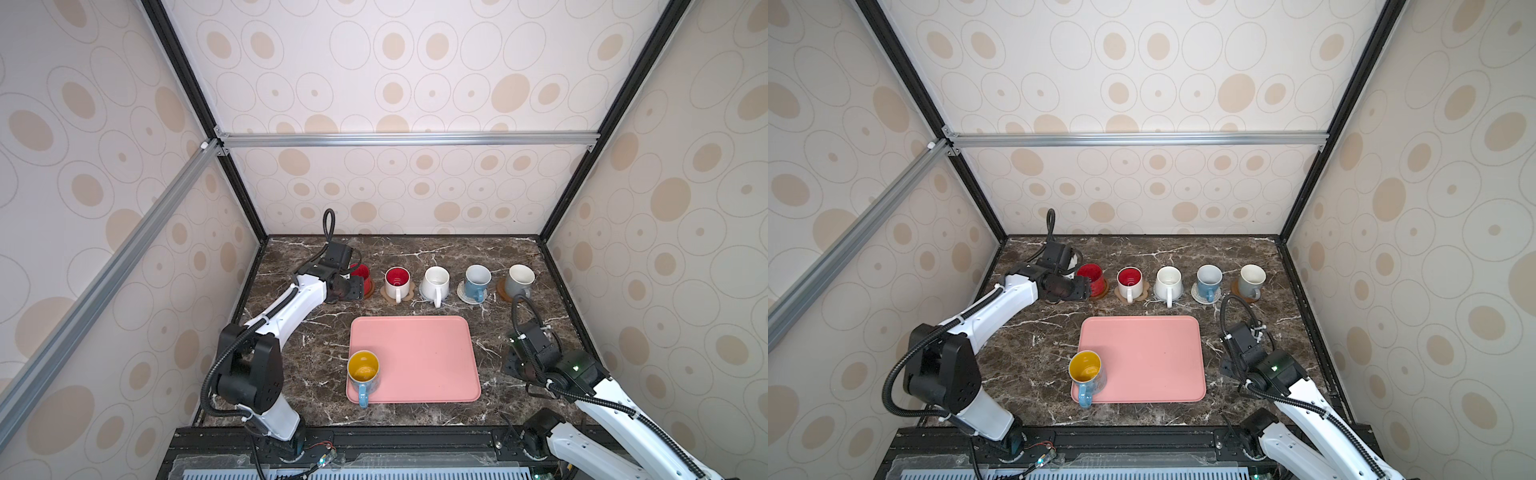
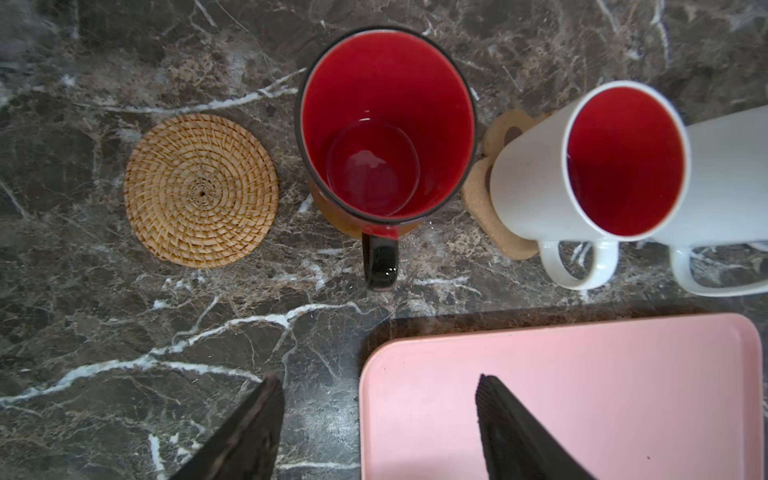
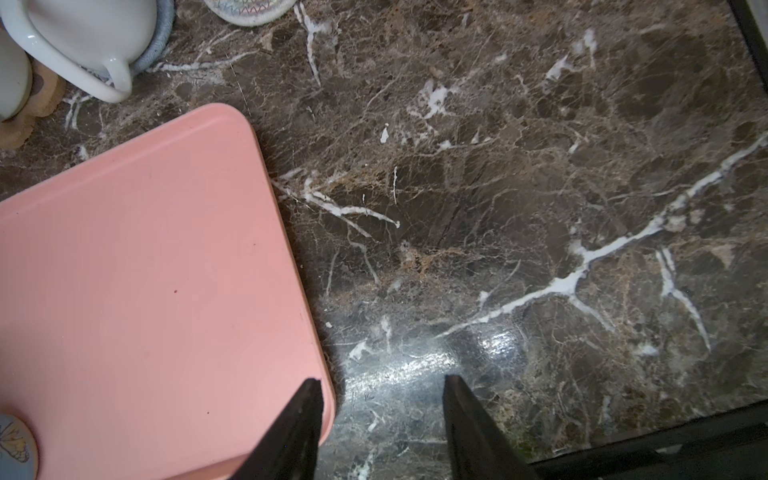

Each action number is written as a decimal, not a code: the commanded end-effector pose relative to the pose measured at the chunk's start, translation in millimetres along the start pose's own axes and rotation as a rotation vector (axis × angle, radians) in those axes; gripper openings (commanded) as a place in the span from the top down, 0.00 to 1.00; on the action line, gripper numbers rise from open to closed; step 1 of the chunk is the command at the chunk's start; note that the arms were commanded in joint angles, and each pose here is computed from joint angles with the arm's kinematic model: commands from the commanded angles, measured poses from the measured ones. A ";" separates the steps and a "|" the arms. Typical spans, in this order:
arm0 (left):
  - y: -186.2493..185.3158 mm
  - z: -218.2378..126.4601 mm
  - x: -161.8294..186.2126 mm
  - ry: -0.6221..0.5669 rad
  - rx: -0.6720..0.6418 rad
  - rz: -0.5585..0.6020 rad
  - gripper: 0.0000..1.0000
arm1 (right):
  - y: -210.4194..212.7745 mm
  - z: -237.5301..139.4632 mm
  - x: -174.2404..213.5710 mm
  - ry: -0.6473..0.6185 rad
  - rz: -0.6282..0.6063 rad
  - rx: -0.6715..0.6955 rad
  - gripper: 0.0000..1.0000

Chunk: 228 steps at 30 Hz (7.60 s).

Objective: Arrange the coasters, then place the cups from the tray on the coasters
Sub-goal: 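Open the left gripper to release the red mug, then draw the left gripper back toward the yellow-inside mug on the tray, then lower the left gripper and close it on the yellow-inside mug's rim, then lift the yellow-inside mug off the tray with the left gripper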

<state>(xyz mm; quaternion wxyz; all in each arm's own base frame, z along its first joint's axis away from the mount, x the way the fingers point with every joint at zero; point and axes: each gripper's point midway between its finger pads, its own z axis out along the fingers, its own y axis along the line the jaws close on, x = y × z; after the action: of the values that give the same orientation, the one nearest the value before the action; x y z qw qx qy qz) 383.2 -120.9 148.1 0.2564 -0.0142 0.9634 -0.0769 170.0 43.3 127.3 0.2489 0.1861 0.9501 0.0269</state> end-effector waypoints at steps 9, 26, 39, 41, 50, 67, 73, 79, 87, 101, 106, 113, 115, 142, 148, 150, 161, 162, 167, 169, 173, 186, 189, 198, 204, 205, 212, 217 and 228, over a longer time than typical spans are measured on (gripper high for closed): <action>1.5 -41.5 7.1 -0.118 0.071 -0.085 0.13 | -4.0 -5.4 4.3 0.015 0.001 -0.007 0.49; -11.2 -115.5 37.4 -0.216 0.220 -0.058 0.10 | 12.4 2.5 1.7 0.040 -0.029 -0.037 0.49; -31.4 -155.5 83.5 -0.160 0.327 -0.115 0.12 | 50.3 25.1 -2.7 0.112 -0.100 -0.090 0.49; -36.3 -154.4 92.9 -0.138 0.323 -0.109 0.12 | 56.8 27.7 -2.9 0.132 -0.115 -0.096 0.49; -46.1 -157.3 124.1 -0.031 0.238 -0.050 0.15 | 70.0 34.0 -6.4 0.165 -0.154 -0.100 0.49; -69.0 -167.7 190.1 0.162 0.163 0.071 0.22 | 82.4 43.6 -7.1 0.200 -0.204 -0.106 0.49; -73.3 -161.2 212.6 0.210 0.106 0.108 0.26 | 87.6 46.1 -7.7 0.213 -0.217 -0.112 0.49; -73.3 -155.2 225.0 0.240 0.093 0.092 0.29 | 87.9 49.2 -5.4 0.226 -0.225 -0.110 0.49; -65.5 -140.7 243.1 0.279 0.079 0.081 0.31 | 86.2 51.0 -1.8 0.238 -0.224 -0.107 0.49; -62.1 -111.5 258.3 0.294 0.037 0.046 0.36 | 83.2 48.7 0.2 0.241 -0.215 -0.105 0.49; -65.3 -101.7 260.9 0.294 0.031 0.042 0.40 | 82.0 48.2 0.9 0.240 -0.214 -0.104 0.49; -57.9 -92.8 264.3 0.296 -0.024 0.053 0.41 | 81.6 48.5 2.2 0.245 -0.217 -0.103 0.49; -55.9 -91.6 265.3 0.296 -0.033 0.048 0.43 | 81.1 48.6 2.1 0.244 -0.216 -0.100 0.49; -48.9 -72.0 274.6 0.283 -0.045 0.031 0.68 | 73.9 46.9 7.2 0.249 -0.211 -0.091 0.49; -39.6 -69.6 278.6 0.285 -0.070 0.026 0.71 | 72.9 46.7 7.5 0.248 -0.210 -0.090 0.49; -37.9 -68.7 279.4 0.284 -0.073 0.025 0.71 | 72.4 47.1 8.6 0.252 -0.207 -0.089 0.49; -43.3 -65.7 273.2 0.266 -0.080 0.048 0.72 | 72.8 48.2 8.8 0.255 -0.207 -0.088 0.49; -43.2 -65.2 272.1 0.264 -0.083 0.047 0.72 | 72.8 48.2 8.8 0.254 -0.207 -0.088 0.49; -41.6 -63.3 268.7 0.253 -0.090 0.043 0.77 | 72.3 48.5 9.5 0.256 -0.209 -0.086 0.49; -41.3 -63.1 265.7 0.246 -0.090 0.040 0.78 | 72.5 48.2 9.4 0.256 -0.210 -0.087 0.49; -43.4 -62.6 262.0 0.237 -0.079 0.033 0.78 | 72.2 48.6 10.0 0.258 -0.208 -0.086 0.49; -49.1 -60.3 248.7 0.177 -0.068 0.037 0.88 | 70.4 47.9 10.7 0.257 -0.207 -0.083 0.49; -47.6 -60.0 247.7 0.171 -0.077 0.034 0.88 | 69.9 47.5 10.9 0.257 -0.204 -0.083 0.49; -48.5 -60.3 234.6 0.095 -0.032 -0.052 0.91 | 70.7 47.1 10.7 0.256 -0.202 -0.086 0.49; -52.2 -64.9 221.9 0.048 -0.028 -0.044 0.93 | 70.8 47.4 10.6 0.257 -0.200 -0.086 0.49; -52.7 -65.5 220.2 0.042 -0.029 -0.043 0.93 | 71.1 47.4 10.8 0.258 -0.200 -0.088 0.49; -56.2 -69.2 205.3 -0.024 -0.026 -0.038 0.94 | 68.9 47.1 11.8 0.255 -0.200 -0.085 0.49; -56.5 -71.0 197.7 -0.060 -0.029 -0.046 0.95 | 67.2 47.1 12.3 0.254 -0.199 -0.081 0.49; -57.4 -82.7 180.1 -0.115 -0.006 -0.069 0.95 | 64.4 45.9 12.6 0.247 -0.195 -0.077 0.49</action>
<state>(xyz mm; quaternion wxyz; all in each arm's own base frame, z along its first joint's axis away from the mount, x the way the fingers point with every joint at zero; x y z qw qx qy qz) 160.8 -171.7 100.9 0.2432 -0.0331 0.9678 -0.0549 210.2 114.2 92.3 0.1433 0.0666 0.9847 0.0735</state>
